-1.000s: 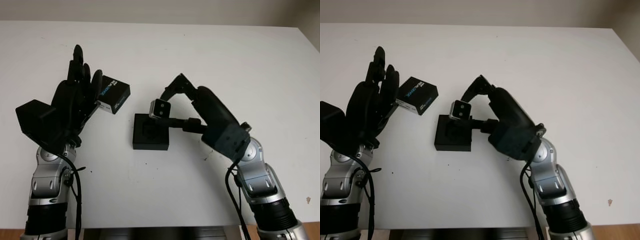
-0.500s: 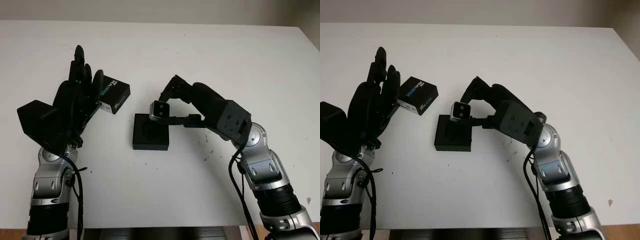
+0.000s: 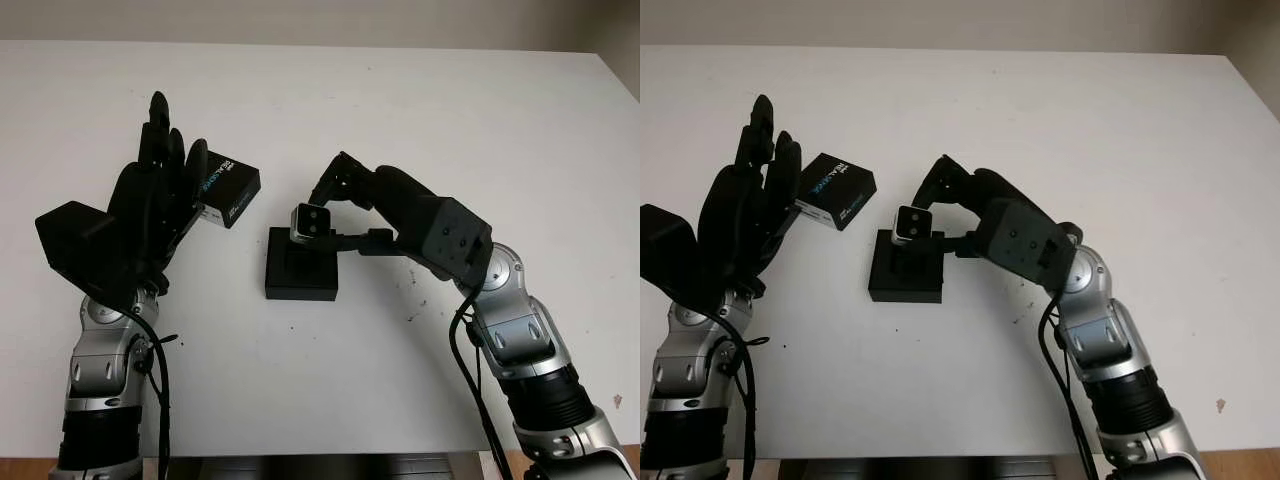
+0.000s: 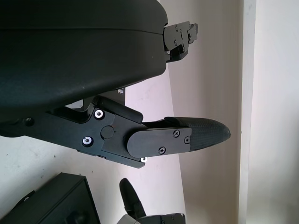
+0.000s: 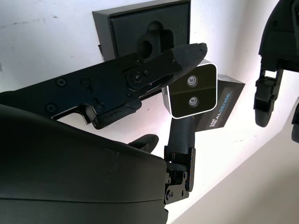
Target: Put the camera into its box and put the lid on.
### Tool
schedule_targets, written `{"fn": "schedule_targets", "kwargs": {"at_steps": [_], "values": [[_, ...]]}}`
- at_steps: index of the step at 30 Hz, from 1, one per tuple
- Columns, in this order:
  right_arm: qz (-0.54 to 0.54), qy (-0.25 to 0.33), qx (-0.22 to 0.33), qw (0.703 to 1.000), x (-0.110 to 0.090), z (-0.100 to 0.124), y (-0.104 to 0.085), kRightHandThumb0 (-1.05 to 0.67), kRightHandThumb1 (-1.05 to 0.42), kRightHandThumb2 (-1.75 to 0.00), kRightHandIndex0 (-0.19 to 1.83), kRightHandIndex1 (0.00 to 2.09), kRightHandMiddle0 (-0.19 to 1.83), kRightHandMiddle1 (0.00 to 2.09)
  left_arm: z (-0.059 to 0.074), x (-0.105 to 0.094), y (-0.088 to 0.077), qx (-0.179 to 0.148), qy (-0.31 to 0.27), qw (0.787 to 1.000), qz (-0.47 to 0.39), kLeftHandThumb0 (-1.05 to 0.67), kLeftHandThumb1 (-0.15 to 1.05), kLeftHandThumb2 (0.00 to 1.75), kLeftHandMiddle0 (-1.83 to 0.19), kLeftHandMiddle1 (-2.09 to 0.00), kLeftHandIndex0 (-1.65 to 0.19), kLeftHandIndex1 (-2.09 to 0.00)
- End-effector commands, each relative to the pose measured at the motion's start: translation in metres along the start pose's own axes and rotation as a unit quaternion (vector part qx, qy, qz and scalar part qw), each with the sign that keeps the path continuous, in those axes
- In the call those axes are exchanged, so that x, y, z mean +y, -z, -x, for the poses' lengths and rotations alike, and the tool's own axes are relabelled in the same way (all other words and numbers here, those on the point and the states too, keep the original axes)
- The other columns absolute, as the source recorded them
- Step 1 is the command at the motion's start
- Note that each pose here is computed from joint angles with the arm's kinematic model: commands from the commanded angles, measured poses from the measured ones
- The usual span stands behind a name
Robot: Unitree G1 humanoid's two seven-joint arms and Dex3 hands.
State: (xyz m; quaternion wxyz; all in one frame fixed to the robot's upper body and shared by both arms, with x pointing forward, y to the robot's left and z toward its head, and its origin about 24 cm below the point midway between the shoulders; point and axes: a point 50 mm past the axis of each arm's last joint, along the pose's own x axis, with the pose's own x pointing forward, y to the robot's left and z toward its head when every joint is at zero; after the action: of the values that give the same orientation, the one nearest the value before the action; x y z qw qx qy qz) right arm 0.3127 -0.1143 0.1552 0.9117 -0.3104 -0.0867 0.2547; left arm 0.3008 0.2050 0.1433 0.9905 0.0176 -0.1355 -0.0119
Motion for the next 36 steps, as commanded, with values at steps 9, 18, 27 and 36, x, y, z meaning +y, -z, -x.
{"fn": "schedule_targets", "kwargs": {"at_steps": [9, 18, 27, 36], "values": [[-0.008, 0.001, 0.006, 1.0, 0.008, 0.009, -0.002, -0.46, -1.04, -0.06, 0.24, 0.36, 0.31, 1.96, -0.001, -0.003, -0.005, -0.008, -0.003, 1.0, 0.004, -0.72, 1.05, 0.45, 0.19, 0.0, 0.19, 0.0], [-0.001, -0.001, 0.018, 1.0, 0.011, 0.011, 0.0, -0.43, -1.04, -0.05, 0.25, 0.34, 0.27, 1.99, 0.0, -0.003, -0.006, -0.008, 0.001, 1.0, 0.001, -0.72, 1.05, 0.46, 0.19, 0.0, 0.19, 0.0], [0.004, -0.006, 0.029, 1.0, 0.014, 0.009, 0.005, -0.43, -1.03, -0.05, 0.26, 0.33, 0.27, 2.03, 0.0, -0.003, -0.006, -0.007, -0.001, 1.0, 0.009, -0.72, 1.05, 0.45, 0.19, 0.0, 0.19, 0.0], [0.017, -0.01, 0.035, 0.999, 0.015, 0.004, 0.009, -0.44, -1.04, -0.06, 0.25, 0.32, 0.26, 2.01, 0.001, -0.003, -0.005, -0.008, -0.002, 1.0, 0.007, -0.71, 1.05, 0.45, 0.19, 0.0, 0.19, 0.0]]}}
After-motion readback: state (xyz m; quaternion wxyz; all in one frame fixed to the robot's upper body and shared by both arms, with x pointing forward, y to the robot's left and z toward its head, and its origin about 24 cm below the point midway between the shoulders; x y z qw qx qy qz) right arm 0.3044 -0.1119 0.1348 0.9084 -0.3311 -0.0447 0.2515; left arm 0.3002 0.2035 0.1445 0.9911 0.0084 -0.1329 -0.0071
